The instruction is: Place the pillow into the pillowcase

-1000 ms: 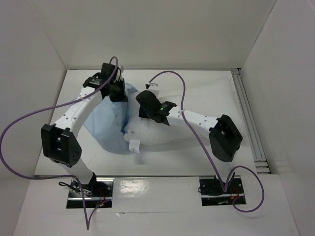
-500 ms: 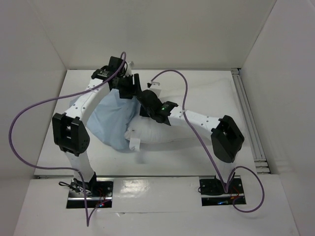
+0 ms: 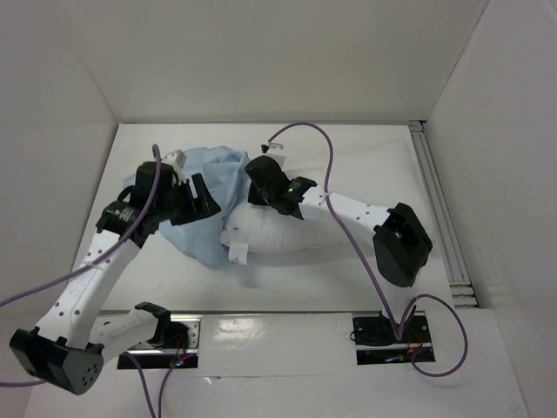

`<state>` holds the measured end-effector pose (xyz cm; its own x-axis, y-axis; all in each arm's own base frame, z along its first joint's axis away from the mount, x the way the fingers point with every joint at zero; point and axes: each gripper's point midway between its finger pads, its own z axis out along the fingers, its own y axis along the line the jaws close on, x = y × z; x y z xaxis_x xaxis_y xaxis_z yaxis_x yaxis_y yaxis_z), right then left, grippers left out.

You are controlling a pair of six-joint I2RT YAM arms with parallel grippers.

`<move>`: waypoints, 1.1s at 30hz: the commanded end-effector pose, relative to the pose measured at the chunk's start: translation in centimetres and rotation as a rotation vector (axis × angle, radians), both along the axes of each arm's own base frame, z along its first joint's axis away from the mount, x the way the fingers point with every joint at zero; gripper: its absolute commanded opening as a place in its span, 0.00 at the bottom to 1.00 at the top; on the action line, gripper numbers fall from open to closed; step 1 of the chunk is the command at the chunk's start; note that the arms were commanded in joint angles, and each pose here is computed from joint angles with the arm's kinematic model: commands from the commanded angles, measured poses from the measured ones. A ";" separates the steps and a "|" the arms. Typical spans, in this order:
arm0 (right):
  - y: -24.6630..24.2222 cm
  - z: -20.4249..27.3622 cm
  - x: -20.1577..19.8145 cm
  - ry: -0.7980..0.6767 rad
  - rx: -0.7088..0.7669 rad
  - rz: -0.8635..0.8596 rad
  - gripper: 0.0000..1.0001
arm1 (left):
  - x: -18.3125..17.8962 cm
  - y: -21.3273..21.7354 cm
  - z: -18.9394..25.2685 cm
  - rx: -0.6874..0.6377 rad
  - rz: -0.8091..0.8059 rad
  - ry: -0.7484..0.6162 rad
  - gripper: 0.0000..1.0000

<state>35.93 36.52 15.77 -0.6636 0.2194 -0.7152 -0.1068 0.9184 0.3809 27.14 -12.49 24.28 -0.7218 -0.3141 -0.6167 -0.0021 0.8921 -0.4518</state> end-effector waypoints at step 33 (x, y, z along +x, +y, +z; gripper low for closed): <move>-1.4 4.7 7.1 -0.049 0.062 -0.024 0.00 | -6.3 -2.8 -9.6 -0.101 -0.208 0.273 0.00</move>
